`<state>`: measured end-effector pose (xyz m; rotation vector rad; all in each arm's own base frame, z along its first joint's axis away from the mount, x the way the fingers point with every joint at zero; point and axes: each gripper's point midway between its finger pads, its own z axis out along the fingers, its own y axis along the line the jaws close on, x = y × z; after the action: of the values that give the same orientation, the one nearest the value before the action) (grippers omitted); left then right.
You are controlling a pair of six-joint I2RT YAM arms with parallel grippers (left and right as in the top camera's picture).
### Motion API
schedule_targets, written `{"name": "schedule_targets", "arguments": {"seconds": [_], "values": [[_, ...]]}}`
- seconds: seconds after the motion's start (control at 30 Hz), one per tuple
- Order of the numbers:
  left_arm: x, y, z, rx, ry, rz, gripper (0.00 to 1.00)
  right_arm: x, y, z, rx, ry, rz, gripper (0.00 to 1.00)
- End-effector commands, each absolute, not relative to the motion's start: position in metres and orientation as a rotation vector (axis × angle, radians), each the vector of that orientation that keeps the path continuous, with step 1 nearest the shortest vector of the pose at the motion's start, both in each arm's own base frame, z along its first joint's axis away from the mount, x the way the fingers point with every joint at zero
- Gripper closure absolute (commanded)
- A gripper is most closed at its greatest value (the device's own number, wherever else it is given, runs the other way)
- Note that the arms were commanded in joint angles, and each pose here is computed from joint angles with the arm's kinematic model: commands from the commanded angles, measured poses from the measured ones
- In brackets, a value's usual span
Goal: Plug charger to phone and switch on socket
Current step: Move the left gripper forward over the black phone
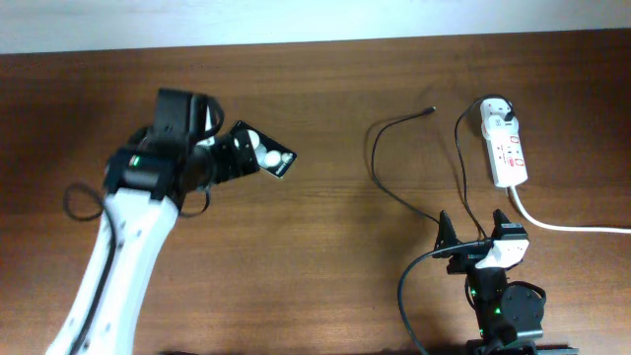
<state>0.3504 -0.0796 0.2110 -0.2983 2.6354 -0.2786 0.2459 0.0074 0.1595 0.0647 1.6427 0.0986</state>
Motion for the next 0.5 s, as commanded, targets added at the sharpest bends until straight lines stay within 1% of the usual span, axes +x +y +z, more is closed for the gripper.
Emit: {"name": "schedule_targets", "arguments": {"seconds": [0.0,0.07,0.13,0.47], "values": [[0.377,-0.082,0.195,-0.367,2.676,-0.241,0.01,0.246,0.009,0.155,0.063,1.650,0.106,0.01],[0.390,-0.074,0.181,-0.420,2.688,-0.153,0.01,0.246,0.009,0.155,0.063,1.650,0.106,0.01],[0.393,-0.068,0.173,-0.454,2.691,-0.105,0.01,0.246,0.009,0.155,0.063,1.650,0.106,0.01],[0.408,-0.072,0.178,-0.447,2.633,-0.136,0.01,0.246,0.009,0.155,0.063,1.650,0.106,0.01]]}}
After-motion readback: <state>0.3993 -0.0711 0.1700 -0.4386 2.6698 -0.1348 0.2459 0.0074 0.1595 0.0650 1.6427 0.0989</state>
